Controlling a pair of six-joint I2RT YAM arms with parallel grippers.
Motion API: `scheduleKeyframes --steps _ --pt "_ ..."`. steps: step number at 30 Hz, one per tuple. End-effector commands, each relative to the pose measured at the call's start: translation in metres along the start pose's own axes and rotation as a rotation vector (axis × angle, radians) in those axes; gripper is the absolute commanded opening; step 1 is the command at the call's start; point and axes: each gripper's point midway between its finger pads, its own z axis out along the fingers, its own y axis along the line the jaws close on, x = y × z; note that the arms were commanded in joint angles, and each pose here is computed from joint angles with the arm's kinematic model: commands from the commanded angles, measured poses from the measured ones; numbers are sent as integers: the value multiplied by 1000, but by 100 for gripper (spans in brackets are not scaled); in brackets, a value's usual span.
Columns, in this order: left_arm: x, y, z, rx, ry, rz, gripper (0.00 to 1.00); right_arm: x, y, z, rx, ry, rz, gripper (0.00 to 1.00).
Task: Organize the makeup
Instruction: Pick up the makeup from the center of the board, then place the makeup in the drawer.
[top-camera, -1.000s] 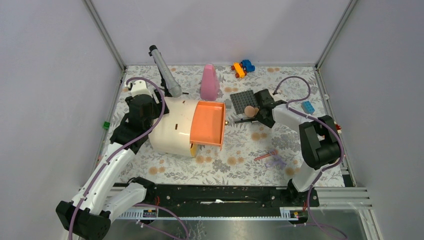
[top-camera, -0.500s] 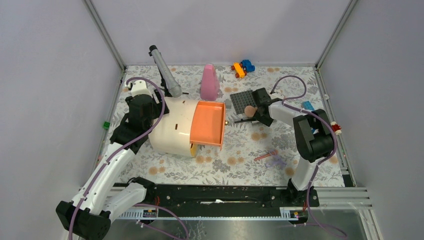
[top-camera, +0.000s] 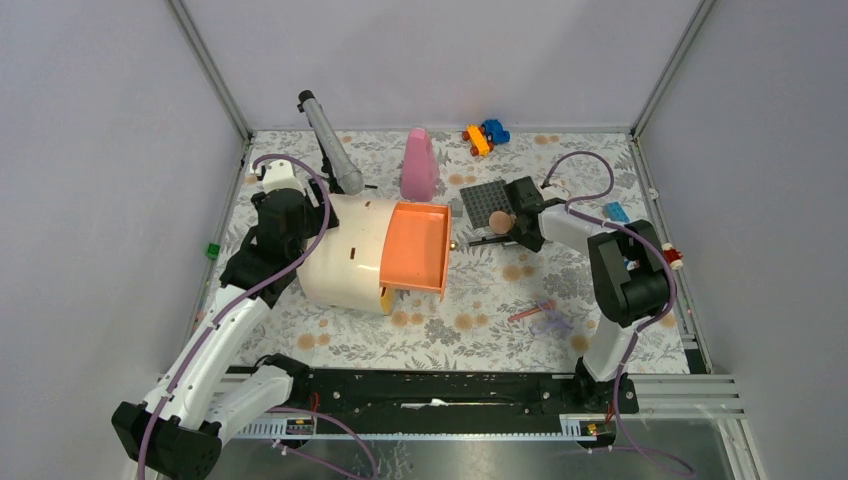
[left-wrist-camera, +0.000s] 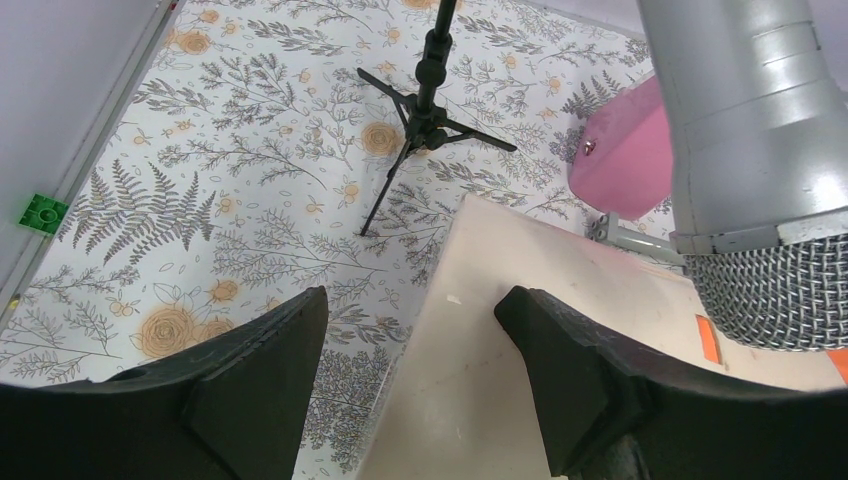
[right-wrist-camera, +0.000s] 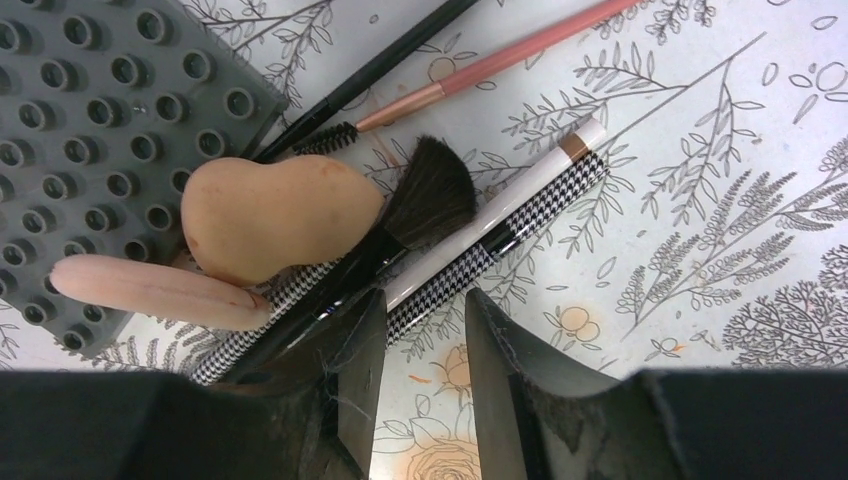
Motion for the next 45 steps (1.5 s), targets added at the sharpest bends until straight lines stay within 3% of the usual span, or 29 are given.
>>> scheduleKeyframes --steps 1,13,21,23,26,32,37,45 --pt "8 -1 3 10 22 22 77 15 -29 -5 60 28 -27 41" --pt "9 -2 3 16 24 22 77 29 -69 -26 75 4 -61 40" --pt "9 -3 3 21 26 23 77 26 -67 -30 42 -16 -73 8" --pt "9 -3 3 24 27 23 77 16 -60 -42 -19 -47 -74 0" --pt "9 -4 3 26 26 22 77 -6 -27 -78 -216 -94 -67 0" --pt "9 -3 3 21 25 23 77 -38 63 -219 -675 -268 -68 0" --pt "9 -2 4 20 26 25 77 -13 121 -305 -1058 -193 -89 0" --pt "9 -2 4 19 26 25 77 19 153 -335 -1156 -107 -124 0"
